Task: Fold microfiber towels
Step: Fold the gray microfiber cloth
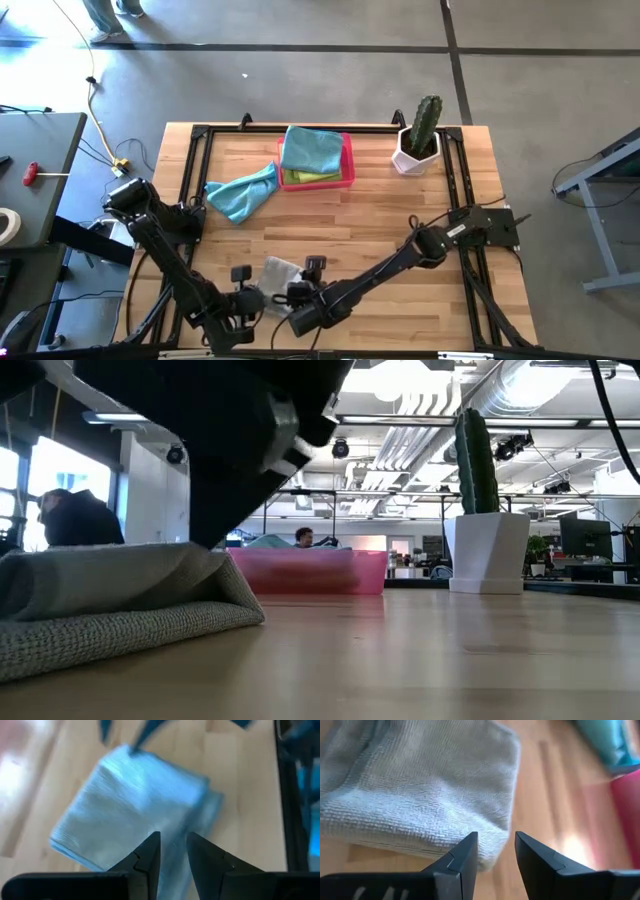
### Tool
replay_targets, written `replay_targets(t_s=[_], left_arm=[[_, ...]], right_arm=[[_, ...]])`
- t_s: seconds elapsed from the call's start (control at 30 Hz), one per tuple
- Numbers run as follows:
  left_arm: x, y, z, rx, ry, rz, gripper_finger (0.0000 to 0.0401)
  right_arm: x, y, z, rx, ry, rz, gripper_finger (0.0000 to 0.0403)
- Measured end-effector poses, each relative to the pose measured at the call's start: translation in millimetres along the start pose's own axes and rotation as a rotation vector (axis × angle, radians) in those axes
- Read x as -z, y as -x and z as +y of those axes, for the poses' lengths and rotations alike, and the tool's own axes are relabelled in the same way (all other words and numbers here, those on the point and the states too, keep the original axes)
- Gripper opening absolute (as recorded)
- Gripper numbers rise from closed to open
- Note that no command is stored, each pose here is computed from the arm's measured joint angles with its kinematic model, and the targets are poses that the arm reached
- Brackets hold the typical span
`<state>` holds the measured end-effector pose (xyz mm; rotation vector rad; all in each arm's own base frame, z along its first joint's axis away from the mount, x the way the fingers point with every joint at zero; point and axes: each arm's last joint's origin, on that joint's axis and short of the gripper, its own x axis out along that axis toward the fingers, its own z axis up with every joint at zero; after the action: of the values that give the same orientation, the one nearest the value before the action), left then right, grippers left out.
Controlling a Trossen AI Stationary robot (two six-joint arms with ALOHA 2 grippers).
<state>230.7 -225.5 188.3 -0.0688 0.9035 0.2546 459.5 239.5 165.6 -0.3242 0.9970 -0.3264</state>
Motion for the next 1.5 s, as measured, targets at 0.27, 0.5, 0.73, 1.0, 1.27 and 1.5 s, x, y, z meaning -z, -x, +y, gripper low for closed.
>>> replay_targets(t_s=[0.27,0.5,0.73,1.0,1.27,1.5], left_arm=[[-13.2,-9.6,12.3,-0.099,0.024,-0.069,0.0087],[-19.1,-20.0,18.8,-0.108,0.038,-0.026,0.0087],[-6.6,-27.0,10.0,-0.077,0.058,0.048,0.0087],[5.3,-20.0,-1.8,-0.041,0.109,0.041,0.0087],[9.1,-16.6,-5.6,-0.026,0.118,0.038,0.0087],[2.3,-22.1,-0.1,-0.049,0.141,0.03,0.0087]], right_arm=[[-5.9,0.6,12.9,-0.307,-0.112,0.036,0.0123],[-4.2,7.3,20.1,-0.328,-0.045,0.022,0.0123],[-6.2,9.4,21.4,-0.286,0.116,-0.061,0.0123],[3.3,-24.5,9.1,-0.363,0.109,0.047,0.0123],[20.1,-19.8,-6.2,-0.368,0.197,0.26,0.0123],[32.4,0.5,-40.8,-0.228,0.35,0.458,0.0123]])
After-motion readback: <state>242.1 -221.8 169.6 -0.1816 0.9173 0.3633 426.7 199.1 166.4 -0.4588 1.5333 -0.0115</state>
